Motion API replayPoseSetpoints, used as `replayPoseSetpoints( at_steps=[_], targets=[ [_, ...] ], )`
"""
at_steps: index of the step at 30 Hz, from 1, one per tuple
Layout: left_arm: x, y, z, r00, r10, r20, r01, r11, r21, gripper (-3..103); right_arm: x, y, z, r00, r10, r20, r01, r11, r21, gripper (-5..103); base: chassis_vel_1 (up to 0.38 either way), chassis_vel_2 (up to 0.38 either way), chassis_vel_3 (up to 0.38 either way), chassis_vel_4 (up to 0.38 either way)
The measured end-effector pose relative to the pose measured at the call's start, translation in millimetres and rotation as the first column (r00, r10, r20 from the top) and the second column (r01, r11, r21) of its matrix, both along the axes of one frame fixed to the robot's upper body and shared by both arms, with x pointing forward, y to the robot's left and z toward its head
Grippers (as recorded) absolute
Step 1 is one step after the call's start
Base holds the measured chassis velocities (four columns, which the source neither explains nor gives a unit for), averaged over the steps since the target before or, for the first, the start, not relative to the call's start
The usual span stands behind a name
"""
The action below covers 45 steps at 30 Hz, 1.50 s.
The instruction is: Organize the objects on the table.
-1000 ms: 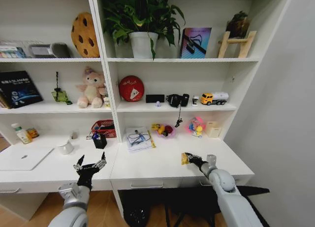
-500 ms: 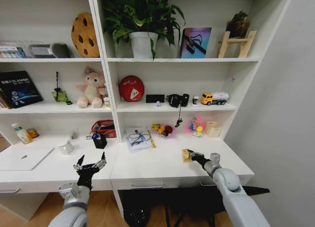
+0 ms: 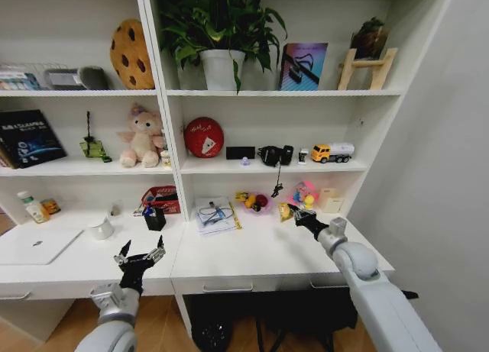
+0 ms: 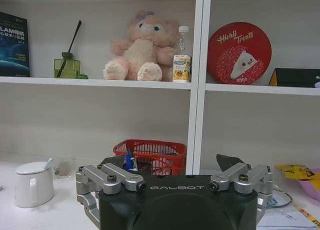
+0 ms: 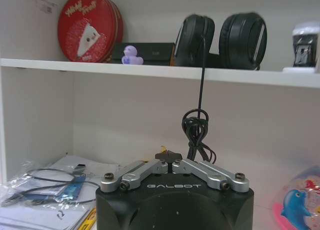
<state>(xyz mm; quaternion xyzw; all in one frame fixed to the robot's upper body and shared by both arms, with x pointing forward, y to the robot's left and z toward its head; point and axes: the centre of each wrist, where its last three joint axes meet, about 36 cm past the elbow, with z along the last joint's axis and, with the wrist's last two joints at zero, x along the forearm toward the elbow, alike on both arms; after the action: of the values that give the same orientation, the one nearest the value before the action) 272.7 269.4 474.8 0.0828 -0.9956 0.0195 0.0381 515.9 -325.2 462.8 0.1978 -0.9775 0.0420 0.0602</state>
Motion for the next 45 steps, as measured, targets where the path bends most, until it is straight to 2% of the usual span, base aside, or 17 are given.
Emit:
replayPoseSetpoints(
  at_steps=[1,4,10,19,29,33,34,36,37,39,42,44,45],
  targets=[
    [0.0,0.0,0.0,1.000,-0.001,0.000,0.001,1.000,0.000,100,29.6,3.9,-5.1,1.000,-0.003,-0.014,0.003,1.000,0.009,0,0.000,0.000,0.000,0.000],
    [0.0,-0.1,0.0,1.000,-0.002,0.000,0.002,1.000,0.000,100,78.6,28.1,-11.7,0.999,0.000,-0.044,0.002,0.999,0.046,0,0.000,0.000,0.000,0.000],
    [0.0,0.0,0.0,1.000,-0.001,0.000,0.001,1.000,0.000,100,124.6,54.1,-25.8,0.993,0.000,-0.120,0.009,0.997,0.071,0,0.000,0.000,0.000,0.000],
    [0.0,0.0,0.0,1.000,-0.001,0.000,0.001,1.000,0.000,100,148.3,71.3,-27.2,0.987,-0.027,-0.156,0.038,0.997,0.073,0,0.000,0.000,0.000,0.000],
    [0.0,0.0,0.0,1.000,-0.002,0.000,0.002,1.000,0.000,100,177.6,82.8,-6.7,0.981,-0.129,-0.147,0.139,0.988,0.062,0,0.000,0.000,0.000,0.000],
    [0.0,0.0,0.0,1.000,-0.002,0.000,0.002,1.000,0.000,100,190.0,80.7,1.4,0.976,-0.160,-0.150,0.167,0.985,0.037,0,0.000,0.000,0.000,0.000],
    [0.0,-0.1,-0.1,1.000,-0.002,0.000,0.002,1.000,0.000,100,194.9,79.3,2.8,0.973,-0.169,-0.156,0.174,0.985,0.019,-3,0.000,0.000,0.000,0.000],
    [0.0,0.0,0.0,1.000,-0.002,0.000,0.002,1.000,0.000,100,203.1,76.5,-1.2,0.968,-0.194,-0.157,0.192,0.981,-0.024,19,0.000,0.000,0.000,0.000],
    [0.0,0.0,0.0,1.000,-0.002,0.000,0.002,1.000,0.000,100,203.1,76.5,-1.2,0.968,-0.194,-0.157,0.192,0.981,-0.024,19,0.000,0.000,0.000,0.000],
    [0.0,0.0,0.0,1.000,-0.002,0.000,0.002,1.000,0.000,100,199.8,77.3,-4.5,0.970,-0.186,-0.157,0.185,0.982,-0.024,30,0.000,0.000,0.000,0.000],
    [0.0,0.0,0.0,1.000,-0.002,0.000,0.002,1.000,0.000,100,195.2,78.7,-6.6,0.971,-0.177,-0.159,0.176,0.984,-0.024,35,0.000,0.000,0.000,0.000],
    [0.0,0.0,0.0,1.000,-0.002,0.000,0.002,1.000,0.000,100,182.8,82.2,-12.6,0.974,-0.154,-0.164,0.154,0.988,-0.014,46,0.000,0.000,0.000,0.000],
    [0.0,0.0,0.0,1.000,-0.002,0.000,0.002,1.000,0.000,100,182.8,82.2,-12.6,0.974,-0.154,-0.164,0.154,0.988,-0.014,46,0.000,0.000,0.000,0.000]
  ],
)
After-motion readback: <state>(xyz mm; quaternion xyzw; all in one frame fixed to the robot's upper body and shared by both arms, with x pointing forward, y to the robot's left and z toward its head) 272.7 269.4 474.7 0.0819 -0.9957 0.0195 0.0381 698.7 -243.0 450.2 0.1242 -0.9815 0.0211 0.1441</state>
